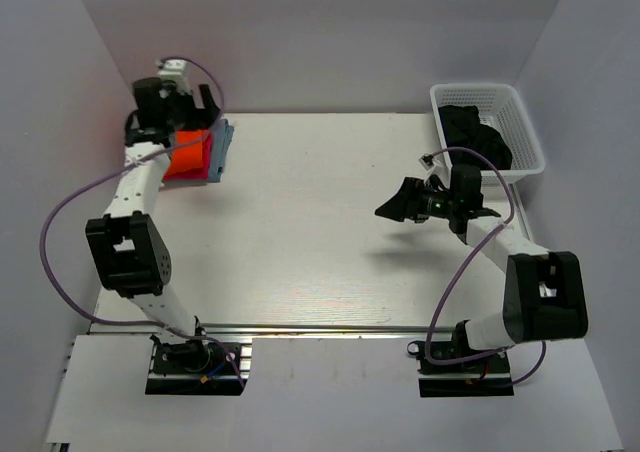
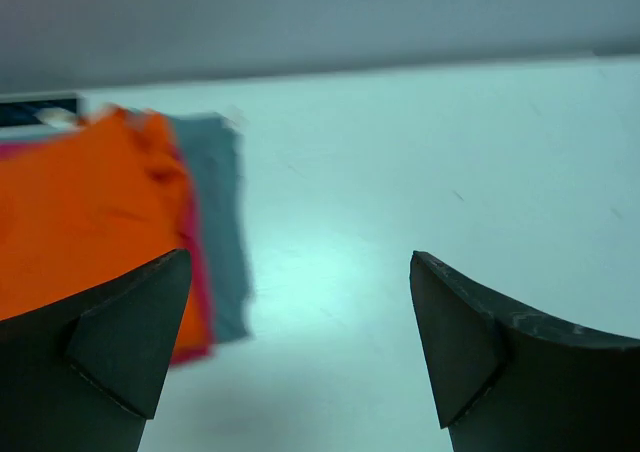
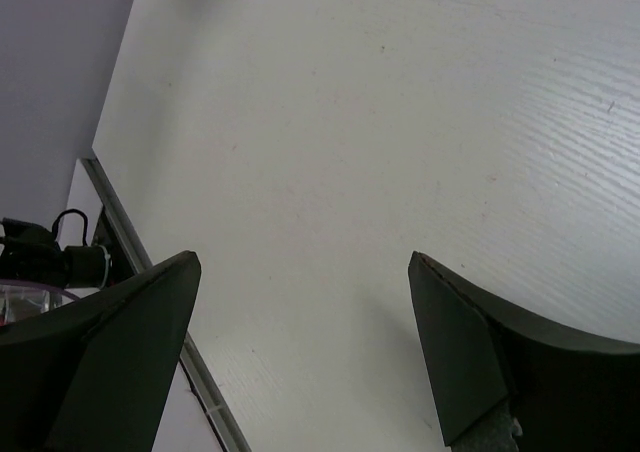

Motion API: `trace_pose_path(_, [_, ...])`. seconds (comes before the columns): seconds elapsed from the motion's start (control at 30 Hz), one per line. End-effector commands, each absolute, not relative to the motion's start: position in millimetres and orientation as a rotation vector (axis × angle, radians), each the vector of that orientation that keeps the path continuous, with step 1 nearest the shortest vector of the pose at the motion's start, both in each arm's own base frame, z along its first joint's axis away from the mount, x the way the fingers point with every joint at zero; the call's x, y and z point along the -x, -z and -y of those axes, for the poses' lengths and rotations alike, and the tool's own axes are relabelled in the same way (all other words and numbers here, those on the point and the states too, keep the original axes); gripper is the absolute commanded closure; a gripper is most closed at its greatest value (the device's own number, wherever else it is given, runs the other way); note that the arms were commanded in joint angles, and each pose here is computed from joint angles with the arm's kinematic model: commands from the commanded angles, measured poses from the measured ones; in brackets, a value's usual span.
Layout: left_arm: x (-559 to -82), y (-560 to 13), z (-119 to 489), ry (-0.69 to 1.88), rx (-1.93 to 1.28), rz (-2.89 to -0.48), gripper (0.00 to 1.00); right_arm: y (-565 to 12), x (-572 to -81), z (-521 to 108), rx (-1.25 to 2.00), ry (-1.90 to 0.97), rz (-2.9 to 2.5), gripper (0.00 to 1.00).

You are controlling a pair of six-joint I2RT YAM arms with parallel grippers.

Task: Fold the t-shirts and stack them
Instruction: Put the neatly folded tshirt into the corner of the board with the left arm

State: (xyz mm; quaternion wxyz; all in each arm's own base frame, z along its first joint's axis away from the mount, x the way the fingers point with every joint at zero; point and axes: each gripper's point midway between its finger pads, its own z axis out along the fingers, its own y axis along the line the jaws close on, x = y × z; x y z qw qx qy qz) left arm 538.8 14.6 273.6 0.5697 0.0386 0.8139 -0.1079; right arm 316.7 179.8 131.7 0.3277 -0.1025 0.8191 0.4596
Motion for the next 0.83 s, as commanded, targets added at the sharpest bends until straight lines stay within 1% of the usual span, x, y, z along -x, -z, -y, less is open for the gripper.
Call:
trace_pose_path(0.0, [-504, -251, 42, 0.271, -0.091, -1.959, 0.00, -150, -318, -174, 0.270, -1.123, -2.055, 0.10])
trace_pose_path(0.03, [-494, -248, 55, 0.288, -0.063, -1.960, 0.00, -145, -317, -170, 0.247, -1.098, -2.064, 0.10])
trace_pose_path(0.07, [-471, -238, 80, 0.305, -0.077, -1.976, 0.00, -148, -315, -169, 0.250, -1.079, -2.048, 0.10])
trace_pose_path(0.13, [-450, -232, 106, 0.359, -0.065, -1.973, 0.00, -147, -308, -166, 0.242, -1.058, -2.041, 0.10])
trace_pose_path(0.17, [-431, -205, 122, 0.352, -0.068, -2.022, 0.00, -148, -308, -165, 0.234, -1.049, -2.031, 0.10])
trace_pose_path(0.23, [-409, -197, 138, 0.360, -0.065, -2.047, 0.00, -151, -303, -160, 0.219, -1.013, -2.001, 0.10])
trace_pose_path(0.27, [-399, -180, 142, 0.333, -0.061, -2.095, 0.00, -156, -301, -159, 0.216, -1.002, -1.977, 0.10])
trace_pose_path(0.3, [-391, -179, 152, 0.307, -0.084, -2.105, 0.00, -155, -305, -154, 0.175, -0.957, -1.978, 0.10])
trace_pose_path(0.33, [-379, -165, 153, 0.279, -0.101, -2.162, 0.00, -152, -301, -151, 0.158, -0.943, -1.971, 0.10])
trace_pose_path(0.4, [-366, -166, 153, 0.232, -0.110, -2.168, 0.00, -157, -305, -144, 0.113, -0.894, -1.942, 0.10])
trace_pose_path(0.53, [-347, -178, 149, 0.228, -0.119, -2.084, 0.00, -158, -305, -140, 0.063, -0.877, -1.899, 0.10])
trace_pose_path(0.6, [-340, -182, 149, 0.238, -0.142, -2.041, 0.00, -156, -304, -141, 0.048, -0.904, -1.891, 0.10])
trace_pose_path(0.8, [-334, -182, 146, 0.216, -0.177, -2.022, 0.00, -153, -301, -147, 0.041, -0.969, -1.880, 0.10])
